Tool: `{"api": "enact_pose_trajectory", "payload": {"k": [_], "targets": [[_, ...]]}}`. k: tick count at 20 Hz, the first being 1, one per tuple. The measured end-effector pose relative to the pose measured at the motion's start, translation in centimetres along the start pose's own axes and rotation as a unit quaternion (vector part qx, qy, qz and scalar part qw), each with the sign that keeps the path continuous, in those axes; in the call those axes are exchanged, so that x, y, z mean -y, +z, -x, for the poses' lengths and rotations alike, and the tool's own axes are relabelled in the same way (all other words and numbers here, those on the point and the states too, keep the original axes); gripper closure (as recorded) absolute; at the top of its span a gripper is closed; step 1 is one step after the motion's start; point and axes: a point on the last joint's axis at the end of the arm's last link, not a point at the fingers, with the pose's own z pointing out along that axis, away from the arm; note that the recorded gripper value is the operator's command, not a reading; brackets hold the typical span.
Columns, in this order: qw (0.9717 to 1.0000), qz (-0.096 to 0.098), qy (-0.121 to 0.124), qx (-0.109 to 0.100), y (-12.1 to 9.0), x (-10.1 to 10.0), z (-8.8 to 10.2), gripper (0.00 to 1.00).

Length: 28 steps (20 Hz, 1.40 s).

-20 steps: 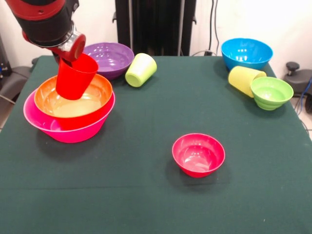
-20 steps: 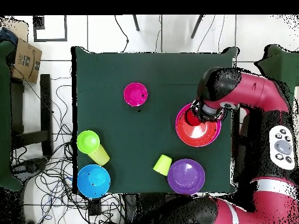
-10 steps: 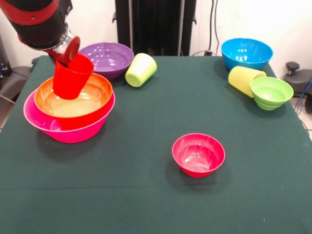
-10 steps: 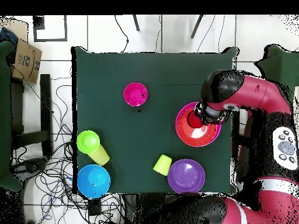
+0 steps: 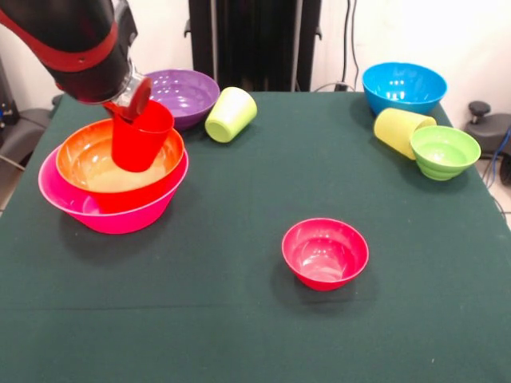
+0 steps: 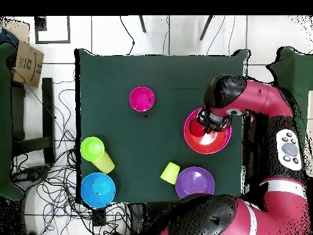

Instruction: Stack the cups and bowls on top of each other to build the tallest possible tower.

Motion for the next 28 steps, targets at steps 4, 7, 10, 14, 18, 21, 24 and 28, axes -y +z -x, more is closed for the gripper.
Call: {"api": "enact_pose_trajectory", "payload": {"k": [4,7,10,14,18,21,24,28], "targets": [[1.0,0.001,-0.004,-0.007,0.6,-0.4,0.0,1.0],[1.0,0.002,-0.006,-0.006,0.6,-0.6,0.0,1.0],[1.0,0.002,-0.007,-0.006,0.5,-0.7,0.0,1.0],[0.9999,0.003,-0.009,-0.005,0.5,-0.9,0.1,1.0],[0.9999,0.005,-0.011,-0.005,0.4,-1.2,0.1,1.0],[0.9999,0.006,-0.013,-0.004,0.4,-1.4,0.1,1.0],[0.9999,0.007,-0.015,-0.003,0.3,-1.6,0.1,0.0],[0.9999,0.007,-0.015,-0.003,0.2,-1.5,0.0,0.0]]}}
